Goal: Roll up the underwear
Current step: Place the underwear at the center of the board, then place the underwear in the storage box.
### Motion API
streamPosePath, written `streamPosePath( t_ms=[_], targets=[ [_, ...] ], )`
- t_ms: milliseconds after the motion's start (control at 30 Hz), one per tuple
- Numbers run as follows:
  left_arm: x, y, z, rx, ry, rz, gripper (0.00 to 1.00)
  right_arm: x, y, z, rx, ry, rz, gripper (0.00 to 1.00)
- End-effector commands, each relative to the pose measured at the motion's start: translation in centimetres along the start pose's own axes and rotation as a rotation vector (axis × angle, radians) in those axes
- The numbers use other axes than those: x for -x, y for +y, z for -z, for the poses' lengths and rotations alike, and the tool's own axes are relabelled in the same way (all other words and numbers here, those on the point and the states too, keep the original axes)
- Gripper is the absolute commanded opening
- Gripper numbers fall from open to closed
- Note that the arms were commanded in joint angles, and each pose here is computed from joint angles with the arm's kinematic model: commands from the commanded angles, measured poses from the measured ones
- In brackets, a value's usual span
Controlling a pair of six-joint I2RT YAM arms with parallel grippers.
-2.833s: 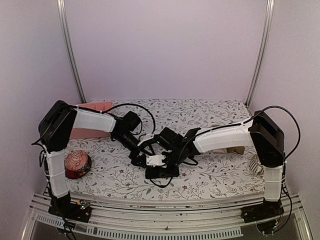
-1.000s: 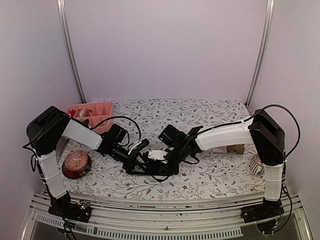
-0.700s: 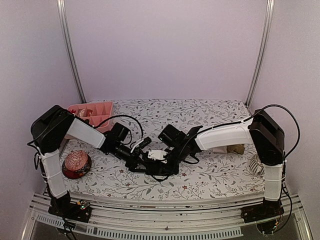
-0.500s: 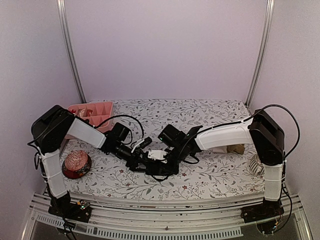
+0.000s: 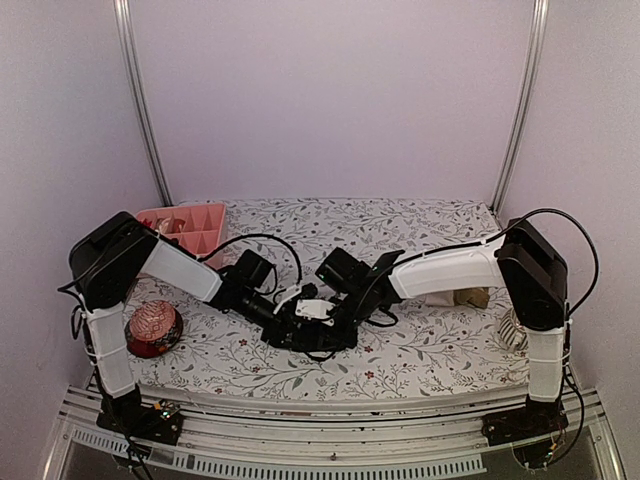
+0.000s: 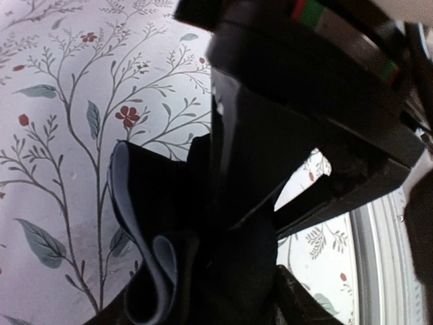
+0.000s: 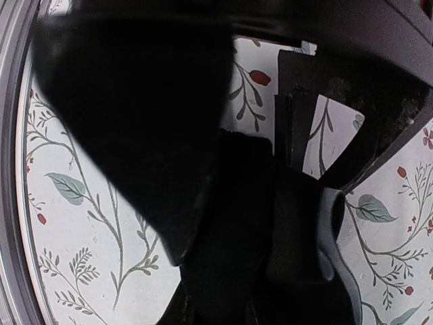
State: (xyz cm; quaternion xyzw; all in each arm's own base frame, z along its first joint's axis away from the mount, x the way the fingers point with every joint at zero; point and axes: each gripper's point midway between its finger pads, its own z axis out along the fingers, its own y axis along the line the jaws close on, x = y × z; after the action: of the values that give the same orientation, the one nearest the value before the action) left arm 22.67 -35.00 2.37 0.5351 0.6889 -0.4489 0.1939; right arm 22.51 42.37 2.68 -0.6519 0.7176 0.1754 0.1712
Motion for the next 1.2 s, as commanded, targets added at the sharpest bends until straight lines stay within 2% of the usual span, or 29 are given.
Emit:
streamPosePath(
  t_ms=[0,167,233,267,300,333,467,567,600,767,900,1067,1167],
  targets=[
    [-0.2,-1.3,-0.3,-0.018,0.02,-0.026,0.45,-5.1,0.1,-2.3,0.026,0.167,-0.061,0.12],
    [0.3,-1.0,0.2,0.022,-0.001,-0.05,0.36,-5.2,0.1,-2.3,0.028,0.171,-0.064,0.13],
    [0.8,-1.3,0.5,0.03,-0.022,-0.065,0.2,-5.2,0.0,-2.2,0.026,0.17,-0.065,0.16],
    [1.0,-1.5,0.7,0.03,-0.031,-0.073,0.11,-5.1,0.0,-2.1,0.028,0.167,-0.066,0.2],
    [1.3,-1.7,0.9,0.03,-0.04,-0.081,0.02,-5.0,-0.1,-2.0,0.028,0.16,-0.066,0.26],
    [1.5,-1.9,1.0,0.029,-0.045,-0.086,0.0,-4.7,-0.1,-1.8,0.028,0.147,-0.065,0.32],
    [2.4,-2.2,1.9,0.035,-0.062,-0.097,0.0,-2.0,-0.8,0.7,-0.03,0.053,-0.077,0.63],
    [3.7,-1.7,3.5,0.081,-0.093,-0.1,0.0,0.0,-2.1,4.5,-0.143,-0.03,-0.107,0.87],
    [4.2,-1.4,4.2,0.106,-0.105,-0.099,0.0,0.3,-2.5,5.5,-0.176,-0.045,-0.118,0.99],
    [8.3,0.9,10.5,0.368,-0.206,-0.108,0.0,-0.3,-4.3,10.0,-0.366,-0.085,-0.222,0.99],
    [10.6,3.6,18.1,0.633,-0.306,-0.08,0.0,-3.0,-4.6,10.8,-0.459,-0.083,-0.294,0.99],
    [11.1,7.6,28.3,0.917,-0.364,0.034,0.0,-5.5,-5.4,10.2,-0.545,-0.072,-0.349,0.99],
    [9.7,10.1,35.5,1.064,-0.403,0.139,0.0,-6.8,-6.1,9.5,-0.601,-0.042,-0.373,0.99]
  ],
)
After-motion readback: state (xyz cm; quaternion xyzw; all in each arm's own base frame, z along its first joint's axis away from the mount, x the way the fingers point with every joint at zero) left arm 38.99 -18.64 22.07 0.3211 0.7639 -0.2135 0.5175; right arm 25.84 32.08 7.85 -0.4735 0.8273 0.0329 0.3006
